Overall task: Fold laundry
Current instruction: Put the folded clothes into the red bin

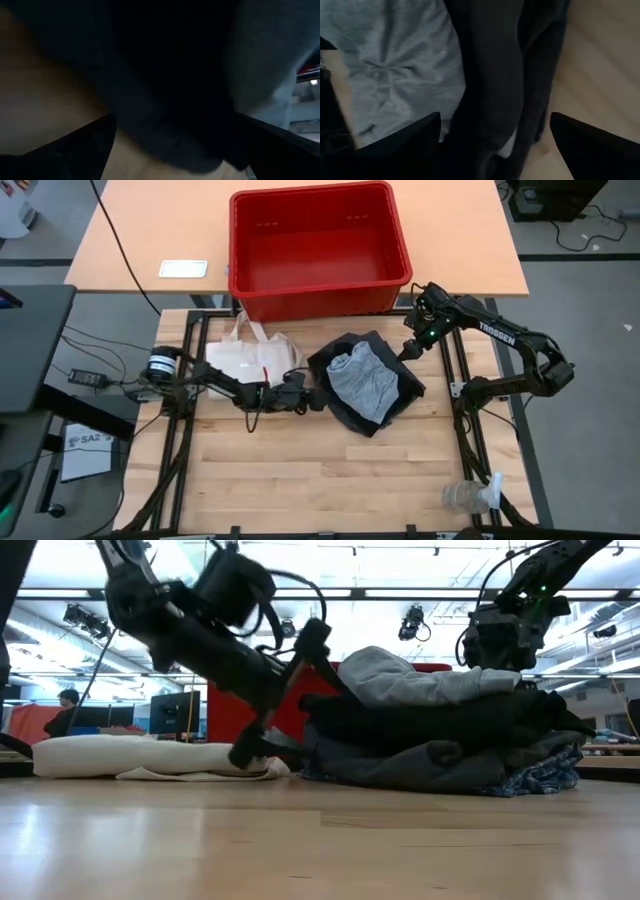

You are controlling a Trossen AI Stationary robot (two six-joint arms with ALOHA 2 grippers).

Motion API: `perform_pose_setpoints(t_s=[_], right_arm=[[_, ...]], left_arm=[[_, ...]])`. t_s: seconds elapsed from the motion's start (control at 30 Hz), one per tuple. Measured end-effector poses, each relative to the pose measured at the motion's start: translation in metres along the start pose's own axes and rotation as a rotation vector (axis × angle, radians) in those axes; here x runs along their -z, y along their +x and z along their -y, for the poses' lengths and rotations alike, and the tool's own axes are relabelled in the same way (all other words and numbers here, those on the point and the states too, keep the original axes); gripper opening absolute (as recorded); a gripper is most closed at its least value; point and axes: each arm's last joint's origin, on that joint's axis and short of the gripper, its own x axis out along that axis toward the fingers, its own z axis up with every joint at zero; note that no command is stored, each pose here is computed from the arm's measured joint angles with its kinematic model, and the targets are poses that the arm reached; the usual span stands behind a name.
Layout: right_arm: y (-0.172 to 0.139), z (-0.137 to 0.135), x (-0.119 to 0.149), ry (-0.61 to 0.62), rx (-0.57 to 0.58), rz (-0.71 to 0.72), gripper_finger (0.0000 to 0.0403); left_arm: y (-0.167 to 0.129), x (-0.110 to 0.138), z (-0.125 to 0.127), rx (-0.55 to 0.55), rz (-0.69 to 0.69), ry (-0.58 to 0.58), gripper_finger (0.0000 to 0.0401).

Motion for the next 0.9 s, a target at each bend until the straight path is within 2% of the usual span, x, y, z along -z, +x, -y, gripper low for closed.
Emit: perform_pose_setpoints(t_s=[0.13,0.27,0.4,0.73,0.9], right_arm=[[0.001,0.001,-0.003,-0.074,0.016,0.031,0.0386],[0.011,0.007,-0.001,-0.081,-0.055,0.071,0.0395],[0.032,0.025,0.004,-0.019,-0.103,0.092,0.0399],[0.07,0.069,0.018,0.139,-0.084,0.051,0.0399],[0.093,0.076,0.021,0.226,-0.236,0.011,0.0399]], left_arm=[[0.017,-0.004,-0.011,0.065,0.03,-0.003,0.04],[0.027,-0.012,-0.02,0.102,0.071,-0.026,0.04],[0.031,-0.022,-0.023,0.113,0.091,-0.038,0.04],[0.032,-0.026,-0.023,0.143,0.054,0.012,0.04],[0.039,-0.03,-0.013,0.156,0.028,0.039,0.04]])
